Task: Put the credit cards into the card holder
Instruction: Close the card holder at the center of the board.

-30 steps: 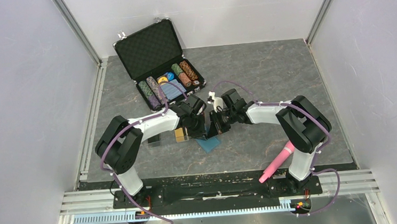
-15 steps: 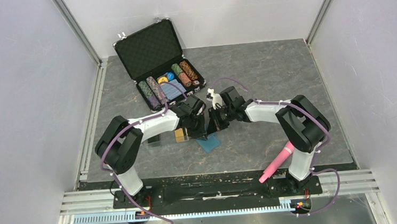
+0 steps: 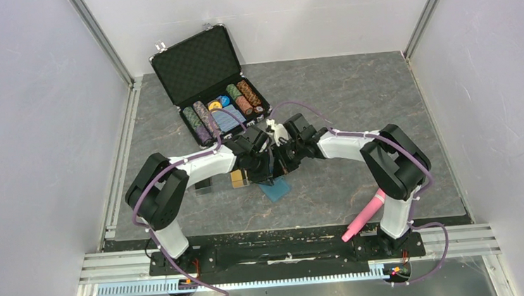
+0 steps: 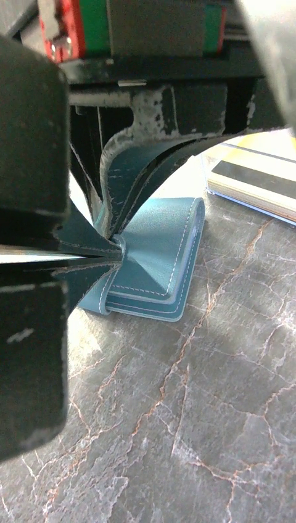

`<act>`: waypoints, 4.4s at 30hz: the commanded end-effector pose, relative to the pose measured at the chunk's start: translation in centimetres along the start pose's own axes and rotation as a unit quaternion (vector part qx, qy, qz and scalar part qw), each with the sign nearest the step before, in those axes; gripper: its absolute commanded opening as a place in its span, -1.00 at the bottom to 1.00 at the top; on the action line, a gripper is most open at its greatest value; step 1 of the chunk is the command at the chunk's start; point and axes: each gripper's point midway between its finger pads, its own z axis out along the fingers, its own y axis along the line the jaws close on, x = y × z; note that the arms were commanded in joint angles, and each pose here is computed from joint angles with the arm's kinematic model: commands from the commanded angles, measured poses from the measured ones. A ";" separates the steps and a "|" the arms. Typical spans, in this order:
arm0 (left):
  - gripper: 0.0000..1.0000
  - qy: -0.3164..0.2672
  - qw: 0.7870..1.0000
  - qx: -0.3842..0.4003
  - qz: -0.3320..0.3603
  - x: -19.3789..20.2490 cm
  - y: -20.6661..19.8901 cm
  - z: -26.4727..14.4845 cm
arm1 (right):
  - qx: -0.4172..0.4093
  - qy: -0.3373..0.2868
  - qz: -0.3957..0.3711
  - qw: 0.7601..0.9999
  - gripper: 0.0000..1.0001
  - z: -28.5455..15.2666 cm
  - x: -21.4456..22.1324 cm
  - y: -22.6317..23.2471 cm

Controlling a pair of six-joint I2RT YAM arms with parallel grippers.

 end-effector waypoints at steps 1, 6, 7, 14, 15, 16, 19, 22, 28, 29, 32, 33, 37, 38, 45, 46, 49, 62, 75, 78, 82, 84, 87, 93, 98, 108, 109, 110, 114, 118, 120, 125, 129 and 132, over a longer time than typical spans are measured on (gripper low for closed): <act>-0.96 0.030 0.999 -0.035 -0.012 2.0 2.3 1.5 | 0.058 0.096 0.008 0.994 -0.99 0.9 6.0 -2.6; -0.96 0.000 1.000 -0.004 -0.007 0.8 0.7 0.0 | -0.001 0.013 0.017 1.000 -0.90 -0.5 0.8 0.1; -0.96 -0.005 1.000 0.000 -0.007 0.5 0.4 -0.3 | -0.008 -0.006 0.020 1.000 -0.88 -0.9 -0.2 0.5; -0.96 -0.028 0.999 0.021 -0.003 -0.5 -0.9 -1.9 | -0.036 -0.063 0.026 0.997 -0.86 -3.0 -2.5 2.0; -0.96 -0.028 0.999 0.022 -0.002 -0.5 -1.0 -2.0 | -0.036 -0.061 0.029 0.997 -0.86 -2.9 -2.2 1.9; -0.96 -0.029 0.999 0.023 -0.003 -0.5 -1.0 -2.1 | -0.038 -0.060 0.028 0.997 -0.86 -2.9 -2.1 2.0; -0.95 -0.033 0.999 0.028 -0.001 -0.6 -1.3 -2.4 | -0.042 -0.058 0.030 0.997 -0.86 -2.8 -1.9 2.1; -0.95 -0.031 0.999 0.030 -0.001 -0.5 -1.3 -2.6 | -0.044 -0.058 0.031 0.997 -0.86 -2.7 -1.9 2.0; -0.95 -0.014 1.000 0.019 -0.011 0.5 -0.5 -1.9 | -0.050 -0.051 0.035 0.997 -0.86 -2.4 -1.5 2.0; -0.96 -0.011 1.000 0.017 -0.013 0.7 -0.3 -1.7 | -0.051 -0.051 0.035 0.997 -0.86 -2.3 -1.5 2.1; -0.96 -0.007 1.000 0.013 -0.018 1.2 0.1 -1.5 | -0.053 -0.047 0.037 0.997 -0.86 -2.2 -1.3 2.0; -0.96 -0.005 1.000 0.011 -0.019 1.3 0.3 -1.3 | -0.054 -0.047 0.037 0.997 -0.86 -2.1 -1.3 2.0; -0.96 0.000 1.000 0.010 -0.021 1.6 0.5 -0.9 | -0.060 -0.040 0.041 0.997 -0.86 -1.8 -0.9 2.0; -0.96 0.003 1.000 0.009 -0.021 1.7 0.5 -0.8 | -0.062 -0.038 0.042 0.996 -0.86 -1.7 -0.8 2.1; -0.96 0.007 1.000 0.001 -0.023 2.0 1.1 -0.3 | -0.072 -0.009 0.045 0.996 -0.86 -0.6 0.8 2.3; -0.95 0.009 1.000 -0.001 -0.024 2.1 1.2 -0.2 | -0.072 -0.003 0.045 0.996 -0.87 -0.3 1.1 2.1; -0.96 0.012 1.000 0.001 -0.024 2.2 1.2 0.1 | -0.067 0.010 0.050 0.996 -0.87 0.3 1.9 1.6; -0.96 0.000 1.000 0.014 -0.010 1.1 0.1 -0.1 | 0.015 0.073 0.020 0.997 -0.93 1.3 4.5 -1.3; -0.95 -0.044 0.998 0.044 0.000 -1.0 -2.1 -2.9 | -0.079 -0.051 0.030 0.995 -0.88 -1.9 -2.8 3.6; -0.96 -0.037 0.998 0.048 0.000 -0.8 -2.2 -2.7 | -0.080 -0.048 0.031 0.995 -0.88 -1.8 -2.4 3.6; -0.96 -0.033 0.999 0.036 -0.003 -0.6 -1.6 -2.4 | -0.080 -0.041 0.036 0.995 -0.87 -1.5 -1.9 3.3; -0.96 -0.031 0.999 0.024 -0.005 -0.3 -1.0 -2.1 | -0.077 -0.037 0.037 0.996 -0.88 -1.4 -1.5 3.2; -0.95 -0.032 0.999 0.011 -0.007 -0.1 -0.3 -1.9 | -0.075 -0.028 0.039 0.996 -0.92 -1.2 -0.9 2.9; -0.96 -0.034 0.999 0.008 -0.007 -0.5 -0.4 -1.6 | -0.073 -0.024 0.041 0.996 -0.98 -1.0 -0.5 2.7; -0.96 -0.021 1.000 0.012 -0.005 -0.3 -0.6 -1.0 | -0.073 -0.017 0.043 0.996 -1.00 -0.8 -0.1 2.6; -0.96 -0.011 1.000 -0.011 -0.012 0.6 0.9 -0.1 | -0.064 0.023 0.046 0.997 -1.00 0.8 2.4 1.4; -0.96 -0.010 1.000 -0.014 -0.013 0.7 1.1 -0.1 | -0.061 0.029 0.045 0.997 -1.00 1.0 2.7 1.2; -0.96 -0.010 1.000 -0.017 -0.014 0.7 1.2 0.0 | -0.057 0.035 0.044 0.997 -1.00 1.1 3.1 1.1; -0.96 -0.003 1.000 -0.025 -0.016 1.0 1.6 0.4 | -0.024 0.066 0.038 0.997 -1.00 1.6 4.7 -0.1; -0.96 0.006 0.999 -0.027 -0.017 1.4 1.9 0.9 | 0.008 0.085 0.034 0.996 -1.00 1.9 5.4 -1.3; -0.95 0.009 0.999 -0.028 -0.019 1.7 2.1 1.1 | 0.030 0.104 0.022 0.994 -1.00 2.2 5.9 -1.9; -0.96 0.010 0.999 -0.033 -0.027 1.9 2.5 1.4 | 0.088 0.161 -0.004 0.983 -1.00 2.6 8.7 -3.7; -0.95 0.010 0.999 -0.031 -0.030 2.0 2.5 1.4 | 0.098 0.185 -0.006 0.978 -1.00 2.7 9.9 -4.2; -0.96 -0.005 0.999 -0.022 -0.025 1.5 2.0 0.6 | 0.078 0.140 -0.002 0.987 -1.00 2.3 7.1 -2.8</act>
